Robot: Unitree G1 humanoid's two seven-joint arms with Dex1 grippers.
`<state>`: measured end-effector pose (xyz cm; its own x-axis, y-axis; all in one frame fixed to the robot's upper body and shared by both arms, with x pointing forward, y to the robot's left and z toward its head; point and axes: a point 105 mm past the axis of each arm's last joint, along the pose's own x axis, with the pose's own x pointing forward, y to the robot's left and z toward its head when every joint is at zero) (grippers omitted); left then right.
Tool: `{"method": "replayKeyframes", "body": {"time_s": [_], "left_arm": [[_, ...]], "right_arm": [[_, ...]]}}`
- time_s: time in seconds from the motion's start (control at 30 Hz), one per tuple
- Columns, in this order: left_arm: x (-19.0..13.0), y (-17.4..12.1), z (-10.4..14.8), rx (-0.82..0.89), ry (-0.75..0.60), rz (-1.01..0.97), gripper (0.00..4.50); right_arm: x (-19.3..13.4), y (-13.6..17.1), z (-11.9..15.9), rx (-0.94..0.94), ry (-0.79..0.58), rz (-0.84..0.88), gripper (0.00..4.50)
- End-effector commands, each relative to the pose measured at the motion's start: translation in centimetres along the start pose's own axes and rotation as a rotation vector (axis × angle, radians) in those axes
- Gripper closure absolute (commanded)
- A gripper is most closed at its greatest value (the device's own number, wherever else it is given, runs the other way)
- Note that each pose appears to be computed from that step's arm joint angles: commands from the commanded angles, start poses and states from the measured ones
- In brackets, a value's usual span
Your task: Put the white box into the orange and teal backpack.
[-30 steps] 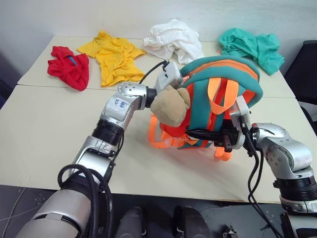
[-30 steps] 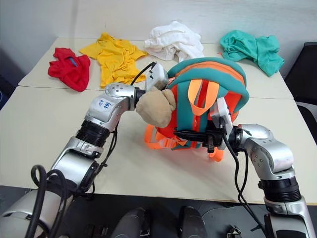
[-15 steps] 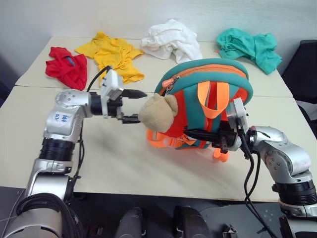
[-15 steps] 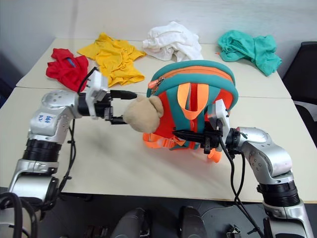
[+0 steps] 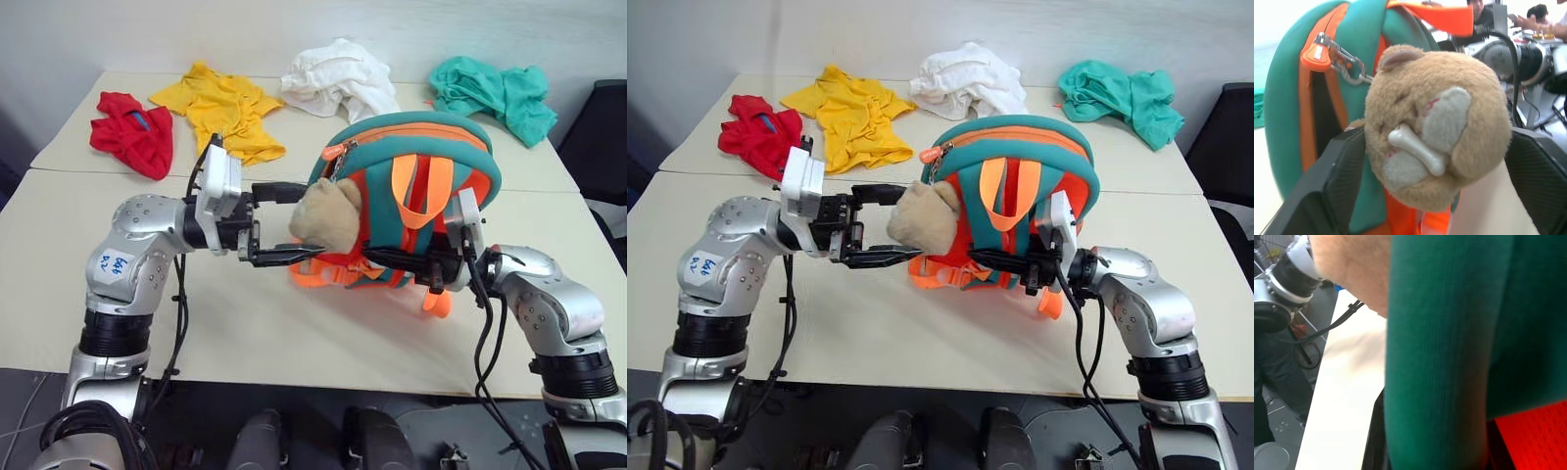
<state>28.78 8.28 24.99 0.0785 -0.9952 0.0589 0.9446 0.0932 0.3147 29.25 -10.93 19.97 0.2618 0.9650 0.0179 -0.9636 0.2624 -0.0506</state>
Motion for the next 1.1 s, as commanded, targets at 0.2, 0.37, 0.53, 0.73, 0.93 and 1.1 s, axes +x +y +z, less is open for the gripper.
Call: {"method": "replayKeyframes", "body": {"time_s": [0.2, 0.37, 0.53, 0.73, 0.93, 1.1], "left_arm": [[-2.1, 3.4, 1.1, 0.04, -0.057, 0.255, 3.07], [-6.2, 5.6, -1.8, -0.076, 0.072, 0.402, 3.7], [-9.4, 7.6, -6.4, -0.166, 0.233, 0.599, 3.7], [-6.2, 4.8, -12.6, -0.291, 0.309, 0.464, 3.7], [-8.0, 3.1, -11.8, -0.294, 0.283, 0.46, 2.81], [-13.5, 2.6, -9.1, -0.259, 0.266, 0.589, 1.08]], "right_arm": [[-0.3, -0.2, 0.4, -0.03, -0.017, -0.032, 4.47], [-0.4, -0.4, 0.5, -0.037, -0.029, -0.054, 4.47], [-0.9, -0.6, 0.5, -0.037, -0.045, -0.091, 4.47], [-1.0, -0.5, 0.1, -0.019, -0.075, -0.112, 4.47], [-2.7, -0.9, -0.8, -0.055, -0.056, -0.161, 3.75], [-6.5, -0.9, -1.9, -0.179, 0.074, -0.188, 1.96]]}}
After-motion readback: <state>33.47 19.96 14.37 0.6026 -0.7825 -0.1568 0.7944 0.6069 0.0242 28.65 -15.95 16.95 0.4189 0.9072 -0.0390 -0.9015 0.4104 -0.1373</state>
